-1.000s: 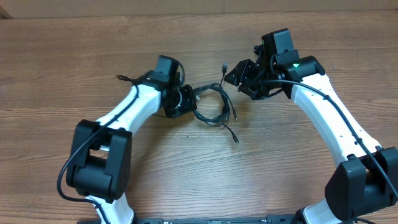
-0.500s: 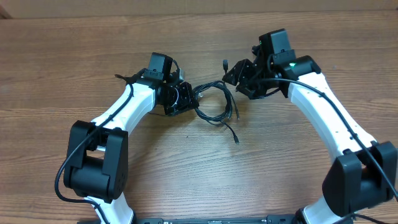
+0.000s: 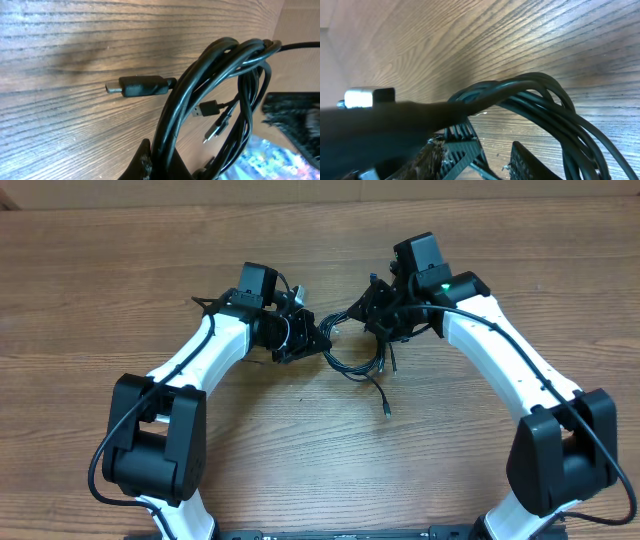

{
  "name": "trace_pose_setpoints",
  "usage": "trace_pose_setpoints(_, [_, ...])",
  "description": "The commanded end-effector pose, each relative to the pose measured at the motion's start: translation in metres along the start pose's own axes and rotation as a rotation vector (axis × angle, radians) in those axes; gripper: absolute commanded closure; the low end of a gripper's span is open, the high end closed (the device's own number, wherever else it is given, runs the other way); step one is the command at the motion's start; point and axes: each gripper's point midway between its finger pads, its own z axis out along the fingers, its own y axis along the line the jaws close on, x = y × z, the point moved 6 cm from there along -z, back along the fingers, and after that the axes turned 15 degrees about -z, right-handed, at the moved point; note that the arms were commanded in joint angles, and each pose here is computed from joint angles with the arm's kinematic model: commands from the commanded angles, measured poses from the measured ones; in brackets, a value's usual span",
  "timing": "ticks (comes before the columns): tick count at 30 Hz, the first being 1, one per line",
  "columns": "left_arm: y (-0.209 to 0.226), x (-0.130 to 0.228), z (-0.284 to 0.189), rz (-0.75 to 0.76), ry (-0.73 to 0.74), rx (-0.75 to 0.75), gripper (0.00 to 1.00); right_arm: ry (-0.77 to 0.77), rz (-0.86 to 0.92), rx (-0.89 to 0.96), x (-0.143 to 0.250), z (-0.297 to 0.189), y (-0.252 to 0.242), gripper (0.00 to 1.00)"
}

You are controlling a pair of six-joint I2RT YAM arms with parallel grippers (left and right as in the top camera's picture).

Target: Untangle cables

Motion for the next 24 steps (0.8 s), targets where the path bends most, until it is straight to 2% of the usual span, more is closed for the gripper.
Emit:
trace_pose_setpoints(1, [-0.022,0.009,-0.005,-0.077,0.022,0.047,0.96,0.017,0.013,0.045,0.001,0.018,-0.005,0.58])
trace_pose_setpoints(5, [-0.020,0.010,-0.004,-0.188,0.018,0.029,0.96,0.021,0.024,0.066,0.001,0.027,-0.011,0.58])
trace_pose_setpoints(11, [-0.019,0.011,-0.003,-0.217,0.024,0.029,0.96,0.046,0.032,0.085,0.001,0.051,-0.021,0.59])
trace_pose_setpoints(24, [-0.022,0.014,-0.003,-0.225,0.048,0.044,0.96,0.069,0.042,0.108,0.003,0.071,-0.029,0.59])
